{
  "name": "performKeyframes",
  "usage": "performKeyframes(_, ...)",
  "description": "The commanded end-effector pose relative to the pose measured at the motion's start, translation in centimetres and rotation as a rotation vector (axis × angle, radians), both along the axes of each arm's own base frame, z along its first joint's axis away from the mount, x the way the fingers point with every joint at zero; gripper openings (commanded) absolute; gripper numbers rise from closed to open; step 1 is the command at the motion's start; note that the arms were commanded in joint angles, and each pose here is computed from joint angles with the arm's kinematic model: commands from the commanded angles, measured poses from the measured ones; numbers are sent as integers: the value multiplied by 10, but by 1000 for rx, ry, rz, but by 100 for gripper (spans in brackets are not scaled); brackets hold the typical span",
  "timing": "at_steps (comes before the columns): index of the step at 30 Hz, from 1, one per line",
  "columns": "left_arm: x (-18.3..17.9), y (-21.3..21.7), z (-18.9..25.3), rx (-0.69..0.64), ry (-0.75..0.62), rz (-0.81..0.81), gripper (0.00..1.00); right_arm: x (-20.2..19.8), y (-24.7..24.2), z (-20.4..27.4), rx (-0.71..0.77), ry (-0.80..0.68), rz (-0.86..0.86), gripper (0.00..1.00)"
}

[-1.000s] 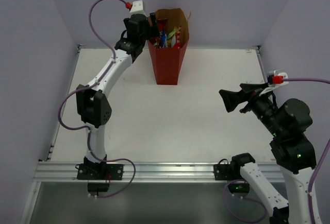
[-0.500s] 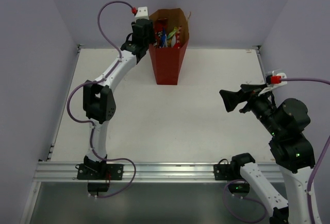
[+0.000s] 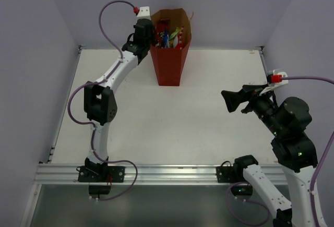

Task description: Take the snacks out of the paper bag

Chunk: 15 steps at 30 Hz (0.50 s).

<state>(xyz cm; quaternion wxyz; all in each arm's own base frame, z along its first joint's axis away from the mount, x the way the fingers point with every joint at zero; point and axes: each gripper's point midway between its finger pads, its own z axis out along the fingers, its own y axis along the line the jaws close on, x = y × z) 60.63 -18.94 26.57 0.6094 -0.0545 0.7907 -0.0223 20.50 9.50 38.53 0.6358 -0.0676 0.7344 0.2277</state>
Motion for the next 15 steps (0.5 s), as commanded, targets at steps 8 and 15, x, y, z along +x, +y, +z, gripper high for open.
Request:
performKeyframes(8, -50, 15, 48, -30, -34, -49, 0, 3, 0, 6, -16, -20, -1, 99)
performKeyframes(15, -99, 18, 38, -79, 41, -106, 0, 8, -1, 1, -41, 7, -3, 99)
